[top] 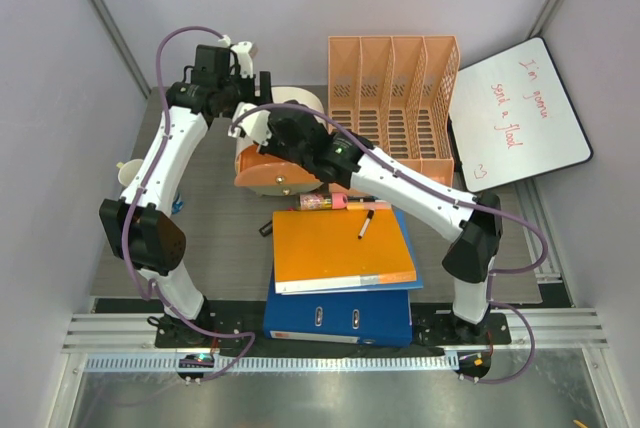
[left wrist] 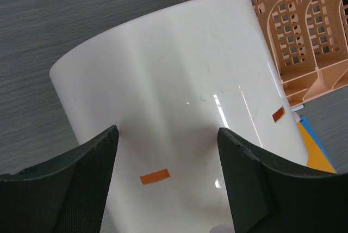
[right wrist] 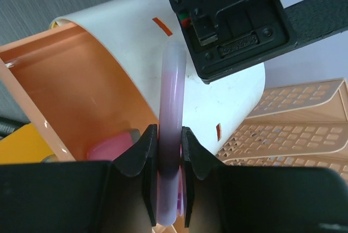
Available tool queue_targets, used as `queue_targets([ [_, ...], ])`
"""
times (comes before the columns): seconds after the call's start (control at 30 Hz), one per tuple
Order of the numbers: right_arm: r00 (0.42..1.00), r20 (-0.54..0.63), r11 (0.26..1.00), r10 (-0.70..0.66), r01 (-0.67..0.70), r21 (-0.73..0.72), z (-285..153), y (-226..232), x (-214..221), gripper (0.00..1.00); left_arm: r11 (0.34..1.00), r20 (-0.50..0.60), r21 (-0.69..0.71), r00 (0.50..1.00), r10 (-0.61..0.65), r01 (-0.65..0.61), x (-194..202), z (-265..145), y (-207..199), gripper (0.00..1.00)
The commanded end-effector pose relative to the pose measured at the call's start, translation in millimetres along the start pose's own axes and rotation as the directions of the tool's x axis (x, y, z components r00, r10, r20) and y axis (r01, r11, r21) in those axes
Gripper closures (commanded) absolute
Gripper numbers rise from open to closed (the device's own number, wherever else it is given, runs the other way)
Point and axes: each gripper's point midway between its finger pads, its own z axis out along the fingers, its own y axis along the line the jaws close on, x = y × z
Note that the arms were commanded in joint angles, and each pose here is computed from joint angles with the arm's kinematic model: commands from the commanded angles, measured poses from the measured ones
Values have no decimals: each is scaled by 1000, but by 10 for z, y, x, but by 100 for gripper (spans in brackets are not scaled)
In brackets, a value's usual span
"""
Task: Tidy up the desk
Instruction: Place the stationery in the drawer, then close the drawer in the storage box.
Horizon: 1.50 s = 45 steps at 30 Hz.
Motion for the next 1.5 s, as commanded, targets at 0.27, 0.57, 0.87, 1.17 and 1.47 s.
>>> queue_targets([
  [0.27,995,95,999,33,-31,-21,-229,-38,-325,47,1000,10,-3,1000,18,-18,-35,-10,-7,26],
  [0.57,991,109,997,71,-74,21,-324,-157,-364,43,1000,6,-5,1000,15,-15,-20,-3,3,26],
  [0.87,884,277,918,377,-396,16,-1055,-535,-702,52,1000,6,-7,1000,23,-23,-23,5,6,26],
  [1.17,659,52,630,750,-689,-359,-1351,420,-399,52,1000,2,-4,1000,25,-25,-27,45,5,26],
  [1.47,638,-114,540,762,-722,-434,-1045,983,-197,50,1000,9,-5,1000,25,-25,-43,13,3,26],
])
